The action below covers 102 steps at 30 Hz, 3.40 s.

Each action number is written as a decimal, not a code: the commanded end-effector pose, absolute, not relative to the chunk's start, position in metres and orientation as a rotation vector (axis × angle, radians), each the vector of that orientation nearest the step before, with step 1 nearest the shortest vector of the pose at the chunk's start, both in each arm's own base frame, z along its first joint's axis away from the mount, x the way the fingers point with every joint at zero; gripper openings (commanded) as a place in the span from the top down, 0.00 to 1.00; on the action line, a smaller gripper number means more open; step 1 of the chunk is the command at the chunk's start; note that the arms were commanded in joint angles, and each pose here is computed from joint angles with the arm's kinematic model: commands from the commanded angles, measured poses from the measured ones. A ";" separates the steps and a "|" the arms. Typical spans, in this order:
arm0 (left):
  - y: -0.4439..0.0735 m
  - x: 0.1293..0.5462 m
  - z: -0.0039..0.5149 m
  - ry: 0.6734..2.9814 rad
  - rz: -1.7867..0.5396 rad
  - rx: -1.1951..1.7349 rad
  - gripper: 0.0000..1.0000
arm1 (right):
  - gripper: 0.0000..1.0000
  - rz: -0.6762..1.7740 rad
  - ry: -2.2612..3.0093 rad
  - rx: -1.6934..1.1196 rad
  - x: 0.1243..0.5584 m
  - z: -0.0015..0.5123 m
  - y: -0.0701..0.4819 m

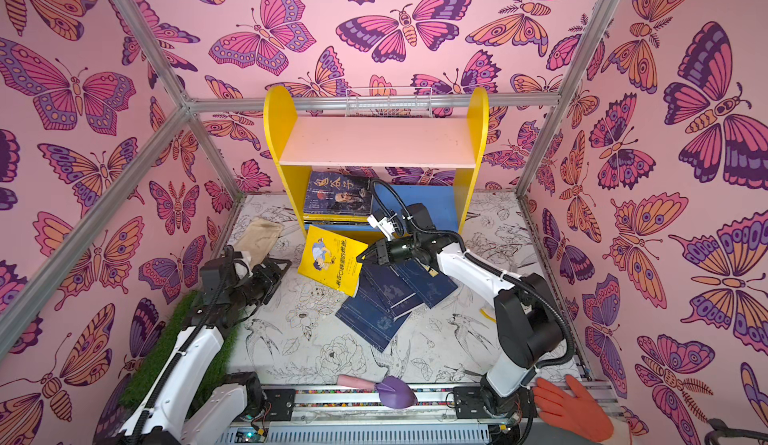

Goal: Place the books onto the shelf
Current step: 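Grasp the yellow paperback with the right gripper and lift it upright, then carry the yellow paperback toward the shelf stack with the right gripper, then lower the yellow paperback flat onto the shelf stack with the right gripper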

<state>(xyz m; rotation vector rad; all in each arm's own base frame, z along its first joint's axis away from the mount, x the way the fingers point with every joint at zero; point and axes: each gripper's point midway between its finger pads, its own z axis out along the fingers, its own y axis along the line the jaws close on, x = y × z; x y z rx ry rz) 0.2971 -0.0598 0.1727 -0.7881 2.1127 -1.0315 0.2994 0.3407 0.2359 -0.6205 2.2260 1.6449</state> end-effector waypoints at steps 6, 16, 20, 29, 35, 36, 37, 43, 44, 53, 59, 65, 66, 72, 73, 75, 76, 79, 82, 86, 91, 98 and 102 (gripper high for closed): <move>-0.085 0.301 0.181 2.015 -1.264 -0.697 0.11 | 1.00 1.822 1.999 -0.719 0.286 0.292 0.346; -0.101 0.305 0.191 1.961 -1.286 -0.562 0.17 | 1.00 1.887 1.998 -0.741 0.274 0.287 0.360; -0.109 0.307 0.185 1.987 -1.289 -0.544 0.26 | 1.00 1.910 1.986 -0.730 0.275 0.289 0.363; -0.116 0.306 0.211 1.885 -1.342 -0.451 0.94 | 0.99 1.731 2.179 -0.534 0.305 0.245 0.342; -0.117 0.302 0.239 1.731 -1.409 -0.397 1.00 | 0.58 1.592 2.230 -0.297 0.336 0.222 0.309; -0.115 0.301 0.243 1.691 -1.428 -0.409 1.00 | 0.48 1.595 2.225 -0.302 0.335 0.222 0.309; -0.113 0.300 0.244 1.648 -1.441 -0.417 1.00 | 0.38 1.619 2.216 -0.320 0.332 0.223 0.311; -0.105 0.303 0.274 1.458 -1.461 -0.403 1.00 | 0.24 1.791 2.168 -0.514 0.291 0.232 0.337; -0.105 0.304 0.280 1.430 -1.463 -0.394 1.00 | 0.24 1.802 2.177 -0.548 0.284 0.230 0.341; -0.110 0.310 0.340 1.252 -1.510 -0.290 1.00 | 0.30 1.811 2.179 -0.599 0.272 0.230 0.347; -0.113 0.307 0.358 1.199 -1.499 -0.239 1.00 | 0.35 1.850 2.113 -0.583 0.279 0.245 0.351; -0.118 0.307 0.359 1.187 -1.489 -0.228 1.00 | 0.47 1.930 2.021 -0.550 0.287 0.269 0.359; -0.119 0.307 0.359 1.187 -1.485 -0.225 1.00 | 0.49 1.945 2.004 -0.555 0.286 0.273 0.362; -0.127 0.314 0.352 1.197 -1.465 -0.219 1.00 | 0.67 1.940 1.963 -0.589 0.283 0.291 0.370; -0.128 0.315 0.350 1.201 -1.459 -0.221 1.00 | 0.71 1.935 1.955 -0.582 0.284 0.295 0.370; -0.131 0.318 0.344 1.214 -1.447 -0.228 1.00 | 0.78 1.923 1.928 -0.577 0.285 0.307 0.369; -0.131 0.320 0.339 1.225 -1.437 -0.234 1.00 | 0.81 1.910 1.916 -0.571 0.287 0.313 0.368; -0.131 0.328 0.319 1.280 -1.424 -0.279 1.00 | 0.90 1.847 1.903 -0.515 0.296 0.325 0.361; -0.131 0.335 0.291 1.393 -1.396 -0.359 0.79 | 0.98 1.768 1.881 -0.441 0.310 0.340 0.346; -0.123 0.336 0.254 1.568 -1.284 -0.488 0.28 | 1.00 1.645 1.909 -0.378 0.336 0.340 0.324; -0.081 0.319 0.187 1.837 -0.947 -0.789 0.16 | 1.00 1.563 2.041 -0.343 0.368 0.320 0.305; -0.064 0.291 0.139 2.084 -0.726 -0.889 0.15 | 1.00 1.519 2.172 -0.407 0.393 0.296 0.313; -0.066 0.289 0.134 2.095 -0.742 -0.911 0.15 | 1.00 1.522 2.161 -0.421 0.408 0.296 0.320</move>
